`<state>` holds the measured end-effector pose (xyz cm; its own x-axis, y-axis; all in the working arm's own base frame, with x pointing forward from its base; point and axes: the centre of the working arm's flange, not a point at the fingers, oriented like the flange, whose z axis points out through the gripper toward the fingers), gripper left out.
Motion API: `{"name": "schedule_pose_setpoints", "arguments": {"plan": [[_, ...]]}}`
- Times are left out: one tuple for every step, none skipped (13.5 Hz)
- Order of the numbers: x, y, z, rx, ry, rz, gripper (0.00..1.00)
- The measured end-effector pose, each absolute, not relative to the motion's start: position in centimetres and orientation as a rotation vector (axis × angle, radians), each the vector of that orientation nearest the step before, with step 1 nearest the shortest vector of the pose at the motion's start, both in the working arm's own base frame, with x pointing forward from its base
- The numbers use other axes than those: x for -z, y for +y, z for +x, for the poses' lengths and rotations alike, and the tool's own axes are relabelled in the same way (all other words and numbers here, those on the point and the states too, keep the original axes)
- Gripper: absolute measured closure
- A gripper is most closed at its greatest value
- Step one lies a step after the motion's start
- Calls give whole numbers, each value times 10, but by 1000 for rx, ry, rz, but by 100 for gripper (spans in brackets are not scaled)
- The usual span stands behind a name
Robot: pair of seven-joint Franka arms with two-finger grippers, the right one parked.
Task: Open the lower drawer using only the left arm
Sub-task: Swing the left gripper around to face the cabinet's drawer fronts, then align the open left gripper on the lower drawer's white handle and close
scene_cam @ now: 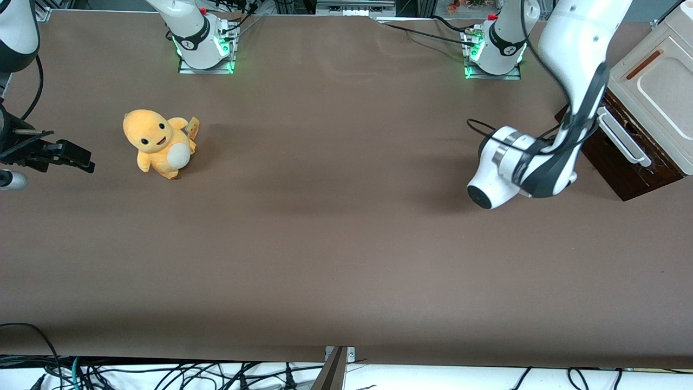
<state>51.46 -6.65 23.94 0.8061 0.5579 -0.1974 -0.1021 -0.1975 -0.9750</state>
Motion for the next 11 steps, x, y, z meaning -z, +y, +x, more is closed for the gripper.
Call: {"name": "schedule_pose_setpoints", "arguments": {"plan": [[-226, -60, 508, -607, -325, -1629, 0], [-213, -53, 501, -601, -294, -1605, 0], [-203, -44, 495, -602, -275, -1607, 0], [-194, -31, 491, -599, -264, -1616, 0], [-186, -14, 491, -582, -251, -1619, 0], [-180, 6, 490, -563, -237, -1616, 0], [-175, 23, 489, -552, -228, -1610, 0], [-172, 36, 487, -549, -227, -1608, 1], [-170, 43, 486, -540, -226, -1602, 4], [-170, 46, 487, -524, -222, -1595, 4], [-171, 47, 487, -504, -222, -1586, 5]]}}
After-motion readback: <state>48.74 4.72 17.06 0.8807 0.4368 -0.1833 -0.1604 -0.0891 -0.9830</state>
